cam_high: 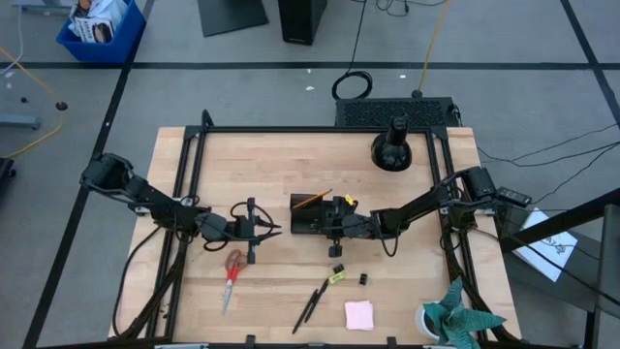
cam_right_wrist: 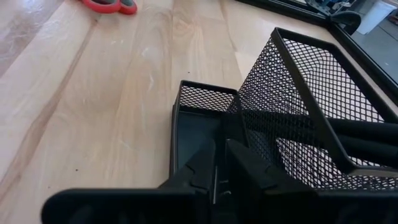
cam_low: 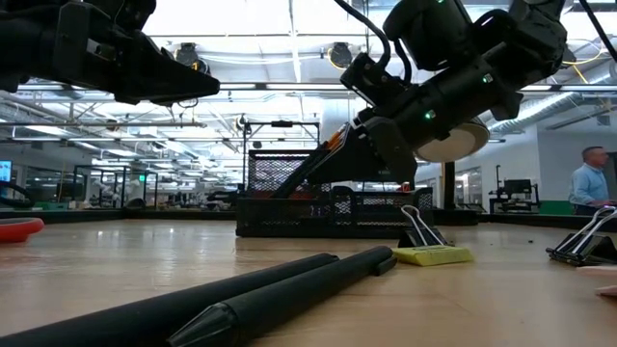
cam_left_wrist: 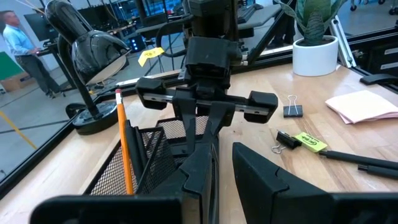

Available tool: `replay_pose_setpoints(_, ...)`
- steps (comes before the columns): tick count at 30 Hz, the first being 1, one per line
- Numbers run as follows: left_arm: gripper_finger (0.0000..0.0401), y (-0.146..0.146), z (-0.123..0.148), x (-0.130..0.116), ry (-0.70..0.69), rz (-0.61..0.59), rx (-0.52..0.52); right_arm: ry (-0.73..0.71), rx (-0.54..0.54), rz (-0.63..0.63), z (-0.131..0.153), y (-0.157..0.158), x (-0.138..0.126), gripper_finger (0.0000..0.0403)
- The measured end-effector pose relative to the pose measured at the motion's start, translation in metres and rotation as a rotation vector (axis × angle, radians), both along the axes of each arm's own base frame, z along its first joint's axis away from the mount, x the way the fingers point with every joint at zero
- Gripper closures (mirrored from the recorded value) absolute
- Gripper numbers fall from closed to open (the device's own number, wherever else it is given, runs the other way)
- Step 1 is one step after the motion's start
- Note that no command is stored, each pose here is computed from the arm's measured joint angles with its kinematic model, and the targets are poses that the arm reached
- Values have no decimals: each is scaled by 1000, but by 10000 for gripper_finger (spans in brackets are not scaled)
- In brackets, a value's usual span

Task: Pick and place office supplies into organizer
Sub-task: Put the black binder clip into the black desk organizer

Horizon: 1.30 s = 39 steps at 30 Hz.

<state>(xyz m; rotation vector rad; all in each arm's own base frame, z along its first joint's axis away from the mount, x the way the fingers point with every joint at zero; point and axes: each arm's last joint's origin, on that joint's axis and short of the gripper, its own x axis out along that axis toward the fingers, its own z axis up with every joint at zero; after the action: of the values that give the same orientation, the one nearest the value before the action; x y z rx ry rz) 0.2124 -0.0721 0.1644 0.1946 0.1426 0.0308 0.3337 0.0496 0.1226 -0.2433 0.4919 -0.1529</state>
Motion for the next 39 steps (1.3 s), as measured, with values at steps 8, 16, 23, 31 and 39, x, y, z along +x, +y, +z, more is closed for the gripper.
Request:
replay_pose_setpoints(8,329,0,0,0,0,0,-2,-66,-2,114,12,17,-1,369)
replay_pose_setpoints(16,329,0,0,0,-1,4,1,-118,-30,237,35,43,-11,369)
replay_pose_setpoints(23,329,0,0,0,0,5,14,-107,-43,269,41,50,-17,369)
replay_pose_setpoints(31,329,0,0,0,0,5,18,-104,-55,273,41,50,-17,369)
replay_pose_setpoints(39,329,0,0,0,0,6,18,-104,-61,277,41,50,-17,369)
